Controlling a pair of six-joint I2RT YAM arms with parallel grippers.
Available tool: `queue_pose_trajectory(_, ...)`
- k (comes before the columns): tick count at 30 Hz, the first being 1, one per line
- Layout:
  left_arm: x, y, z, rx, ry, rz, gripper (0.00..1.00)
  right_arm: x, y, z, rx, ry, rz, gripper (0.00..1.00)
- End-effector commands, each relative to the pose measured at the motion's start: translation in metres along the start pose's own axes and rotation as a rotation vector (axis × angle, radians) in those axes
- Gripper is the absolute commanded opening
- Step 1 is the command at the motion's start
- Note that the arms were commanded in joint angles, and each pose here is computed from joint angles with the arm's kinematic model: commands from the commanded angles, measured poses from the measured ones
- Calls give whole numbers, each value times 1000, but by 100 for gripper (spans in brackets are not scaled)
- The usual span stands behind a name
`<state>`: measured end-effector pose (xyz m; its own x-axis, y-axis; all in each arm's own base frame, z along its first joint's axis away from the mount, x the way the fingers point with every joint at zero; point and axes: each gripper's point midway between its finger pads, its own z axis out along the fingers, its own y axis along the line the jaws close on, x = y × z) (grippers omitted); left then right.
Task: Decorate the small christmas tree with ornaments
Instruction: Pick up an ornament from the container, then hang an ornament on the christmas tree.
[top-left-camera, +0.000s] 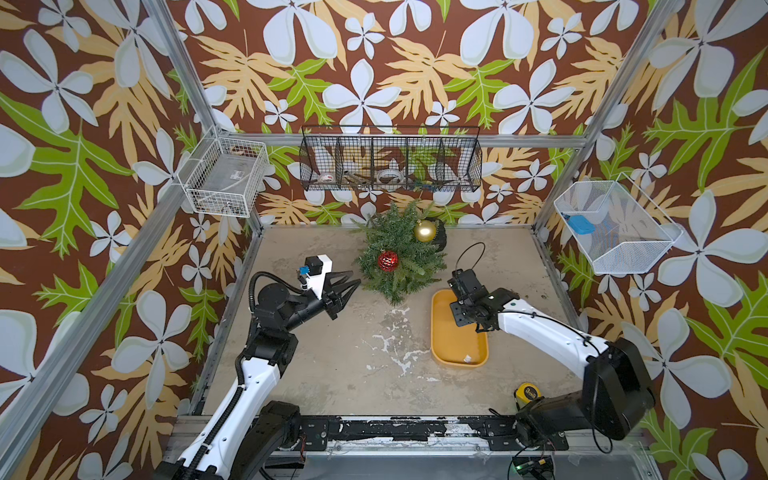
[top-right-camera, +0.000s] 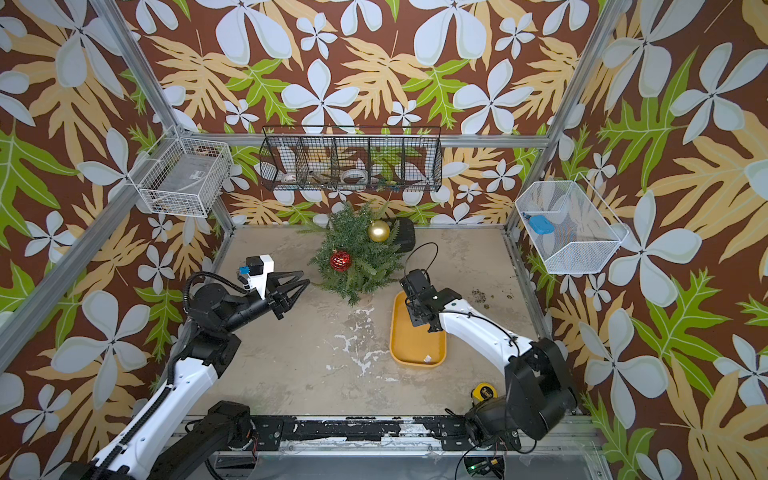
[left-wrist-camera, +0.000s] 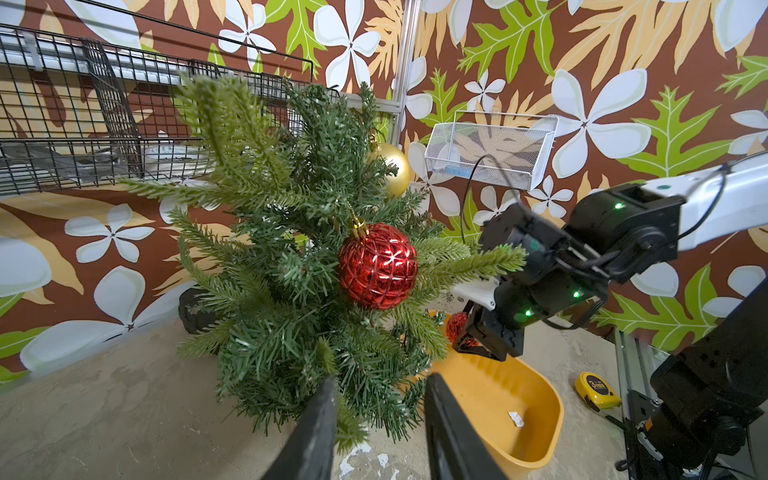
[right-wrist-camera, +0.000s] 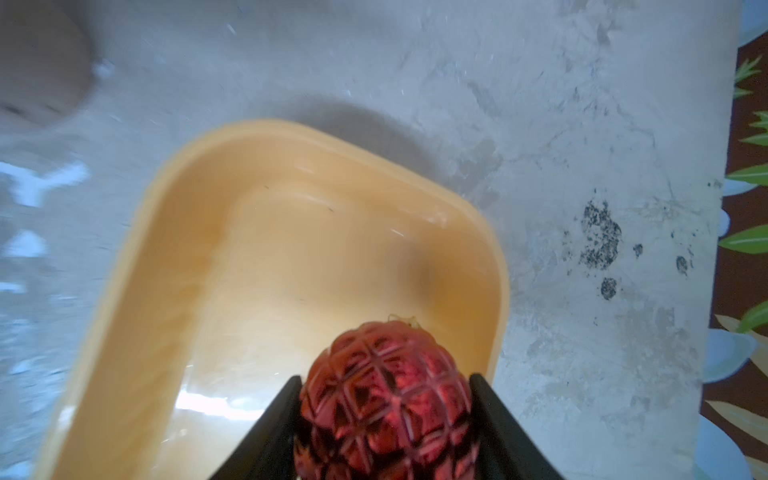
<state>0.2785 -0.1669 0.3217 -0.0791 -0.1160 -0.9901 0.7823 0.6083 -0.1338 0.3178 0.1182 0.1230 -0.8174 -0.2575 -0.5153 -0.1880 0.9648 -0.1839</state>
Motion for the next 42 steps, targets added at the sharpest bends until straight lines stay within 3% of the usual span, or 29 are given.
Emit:
queue_pose_trajectory(1, -4, -6, -1, 31, -18, 11, 37, -15, 15, -31, -209, -53, 78, 57)
queue_pose_trajectory(9, -10, -26, -4, 141, -59, 36, 37, -53, 29, -125, -549, -232, 119, 57)
queue_pose_trajectory(18, -13, -51, -9, 233, -101, 99, 37, -65, 57, -205, -841, -378, -4, 56)
queue_pose_trajectory(31, -16, -75, -2, 291, -116, 202, 37, -68, 75, -227, -1006, -449, -113, 52)
queue_pose_trajectory(42, -29, -70, 0, 228, -162, 282, 37, -94, 52, -247, -1207, -503, -30, 50)
